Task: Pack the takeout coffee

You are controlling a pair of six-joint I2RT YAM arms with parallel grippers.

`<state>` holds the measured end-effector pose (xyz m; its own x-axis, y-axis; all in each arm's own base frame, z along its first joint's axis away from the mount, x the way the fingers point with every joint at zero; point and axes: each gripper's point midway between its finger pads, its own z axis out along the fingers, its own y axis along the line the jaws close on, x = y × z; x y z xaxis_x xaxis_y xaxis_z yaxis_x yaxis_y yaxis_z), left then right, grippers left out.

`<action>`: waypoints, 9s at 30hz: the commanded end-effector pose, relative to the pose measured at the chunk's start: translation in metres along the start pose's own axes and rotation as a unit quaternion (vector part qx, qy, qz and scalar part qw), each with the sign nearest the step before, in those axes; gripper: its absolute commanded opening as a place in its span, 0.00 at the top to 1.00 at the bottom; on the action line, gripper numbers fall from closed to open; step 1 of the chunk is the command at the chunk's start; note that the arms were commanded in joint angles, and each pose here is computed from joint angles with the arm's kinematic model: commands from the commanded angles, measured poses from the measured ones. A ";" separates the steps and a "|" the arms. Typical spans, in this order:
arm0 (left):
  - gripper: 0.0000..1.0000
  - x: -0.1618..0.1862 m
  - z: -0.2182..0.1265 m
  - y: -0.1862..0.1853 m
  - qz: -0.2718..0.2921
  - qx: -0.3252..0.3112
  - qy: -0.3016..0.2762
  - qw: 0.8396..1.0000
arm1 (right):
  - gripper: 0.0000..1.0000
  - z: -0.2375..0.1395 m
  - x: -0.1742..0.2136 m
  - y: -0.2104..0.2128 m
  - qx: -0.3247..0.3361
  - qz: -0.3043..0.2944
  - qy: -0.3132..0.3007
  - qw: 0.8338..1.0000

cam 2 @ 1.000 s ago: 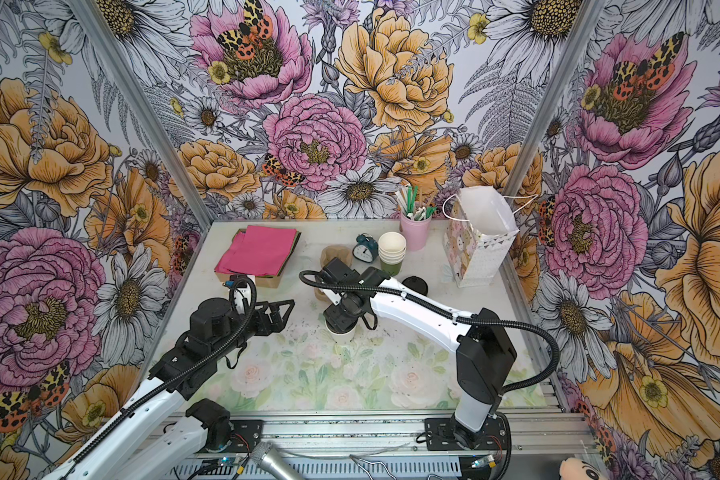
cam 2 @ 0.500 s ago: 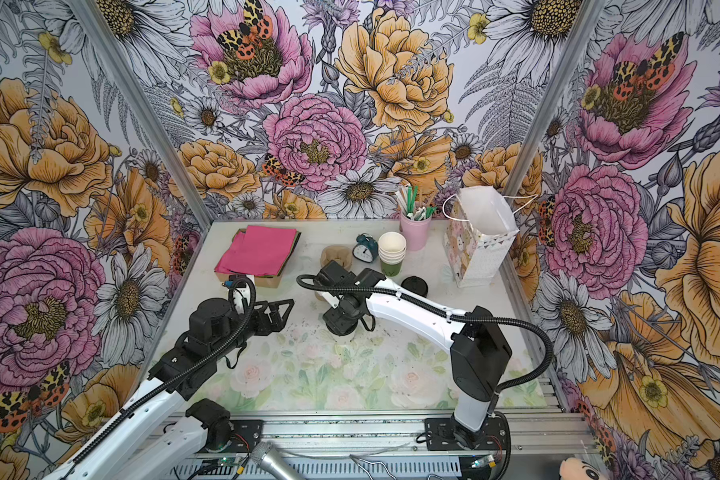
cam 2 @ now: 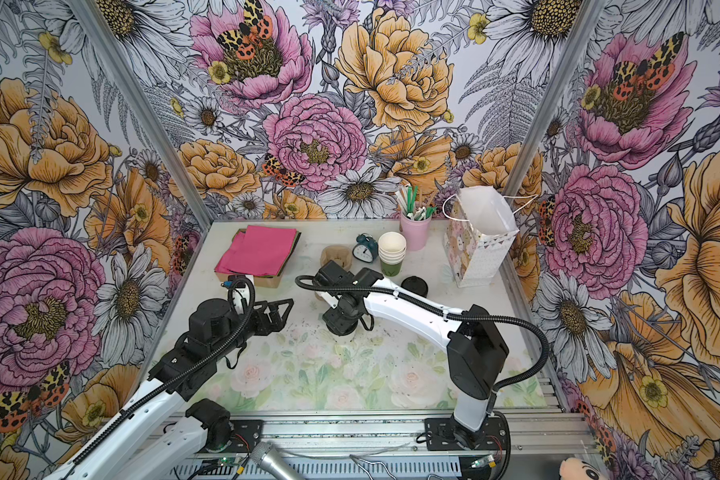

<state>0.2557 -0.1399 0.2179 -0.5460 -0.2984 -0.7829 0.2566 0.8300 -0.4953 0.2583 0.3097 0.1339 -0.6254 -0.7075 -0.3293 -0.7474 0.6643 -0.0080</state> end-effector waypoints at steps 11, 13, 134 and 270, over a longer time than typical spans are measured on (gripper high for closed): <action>0.01 -0.007 0.000 -0.002 -0.007 0.002 -0.023 1.000 | 0.36 0.040 0.043 0.012 -0.030 0.004 0.102 0.994; 0.01 -0.007 0.000 -0.002 -0.006 0.003 -0.025 1.000 | 0.36 0.043 0.046 0.012 -0.030 0.005 0.111 0.993; 0.01 -0.011 -0.001 0.003 -0.018 -0.005 -0.045 0.999 | 0.34 0.034 0.015 -0.004 0.025 0.063 0.100 0.993; 0.39 0.098 0.109 -0.020 -0.022 0.029 0.257 0.966 | 0.01 0.020 0.034 -0.054 -0.030 0.230 -0.009 0.973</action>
<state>0.2826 -0.2429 0.1216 -0.8781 -0.0637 -0.4741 0.2706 0.7511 -0.6021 0.2900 0.2601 0.1285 -0.8746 -0.3189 -0.3652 -0.4151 0.8818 0.2239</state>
